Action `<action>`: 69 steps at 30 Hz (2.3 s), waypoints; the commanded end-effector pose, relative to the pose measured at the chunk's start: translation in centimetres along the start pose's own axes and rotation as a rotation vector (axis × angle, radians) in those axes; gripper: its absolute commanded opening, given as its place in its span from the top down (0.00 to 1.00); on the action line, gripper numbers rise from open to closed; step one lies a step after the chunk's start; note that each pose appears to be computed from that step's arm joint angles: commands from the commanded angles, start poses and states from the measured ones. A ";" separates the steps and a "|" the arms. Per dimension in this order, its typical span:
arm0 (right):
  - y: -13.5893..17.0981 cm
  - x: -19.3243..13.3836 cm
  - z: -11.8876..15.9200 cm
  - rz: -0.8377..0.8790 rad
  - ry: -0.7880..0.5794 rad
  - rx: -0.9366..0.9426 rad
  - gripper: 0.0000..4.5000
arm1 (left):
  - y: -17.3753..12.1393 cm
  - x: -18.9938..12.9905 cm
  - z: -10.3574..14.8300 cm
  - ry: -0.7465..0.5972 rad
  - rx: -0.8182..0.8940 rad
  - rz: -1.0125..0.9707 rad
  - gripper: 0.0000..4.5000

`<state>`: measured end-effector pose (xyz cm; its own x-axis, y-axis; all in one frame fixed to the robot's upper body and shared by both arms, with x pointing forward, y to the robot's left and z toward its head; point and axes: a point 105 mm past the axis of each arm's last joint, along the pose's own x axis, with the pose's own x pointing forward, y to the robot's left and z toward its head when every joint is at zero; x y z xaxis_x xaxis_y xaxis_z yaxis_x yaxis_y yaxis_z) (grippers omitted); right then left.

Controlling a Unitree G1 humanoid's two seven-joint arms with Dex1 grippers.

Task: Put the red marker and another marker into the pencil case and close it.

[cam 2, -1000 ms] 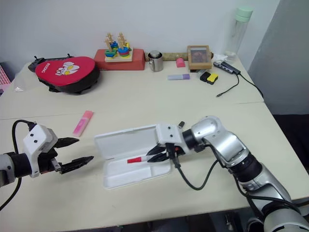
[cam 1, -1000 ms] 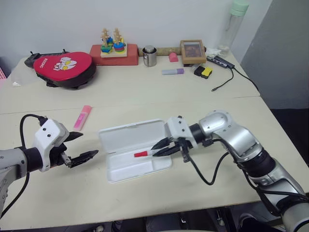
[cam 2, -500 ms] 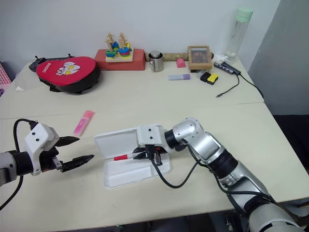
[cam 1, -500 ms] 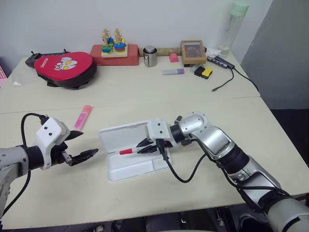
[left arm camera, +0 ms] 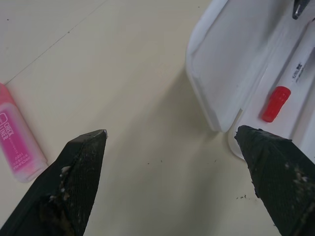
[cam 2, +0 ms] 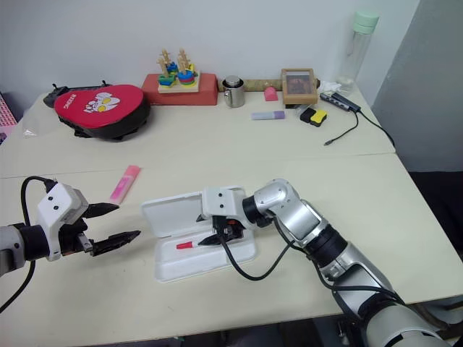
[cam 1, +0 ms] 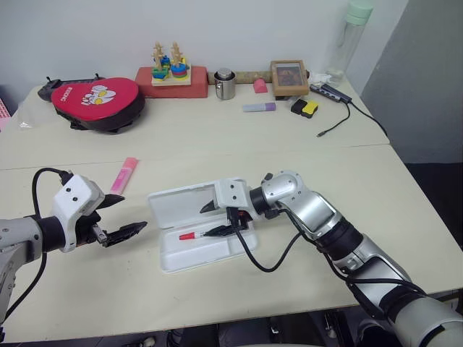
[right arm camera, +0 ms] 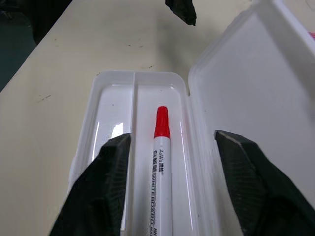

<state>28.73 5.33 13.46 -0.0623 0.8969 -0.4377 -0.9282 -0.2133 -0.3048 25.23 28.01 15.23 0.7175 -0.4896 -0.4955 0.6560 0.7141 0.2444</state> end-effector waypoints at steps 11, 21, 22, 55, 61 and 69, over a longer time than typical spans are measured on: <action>-0.7 -6.4 3.0 -0.029 -0.049 -0.030 0.01 | 3.5 -2.0 0.7 -0.037 0.000 0.170 0.00; -0.9 -10.0 3.8 -0.131 -0.083 0.019 0.01 | 7.8 -2.2 -0.9 -0.071 -0.154 0.394 0.00; -1.3 -10.1 4.3 -0.169 -0.109 0.022 0.01 | 8.0 -2.1 -1.1 -0.071 -0.170 0.402 0.00; -4.3 -11.2 2.9 -0.399 -0.159 0.200 0.01 | 10.6 5.6 -2.6 -0.037 -0.373 0.405 0.00; -4.1 -11.2 2.9 -0.403 -0.157 0.203 0.01 | 10.8 6.6 -3.2 -0.010 -0.419 0.404 0.00; -4.0 -11.2 2.9 -0.406 -0.155 0.212 0.00 | 11.4 6.4 -3.9 0.031 -0.434 0.438 0.25</action>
<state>32.60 -2.87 21.10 0.2890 0.9338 -0.2110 -0.9462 0.2451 -0.2112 36.36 34.43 11.07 0.8842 -0.1220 -0.4510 0.1590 0.9863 0.0450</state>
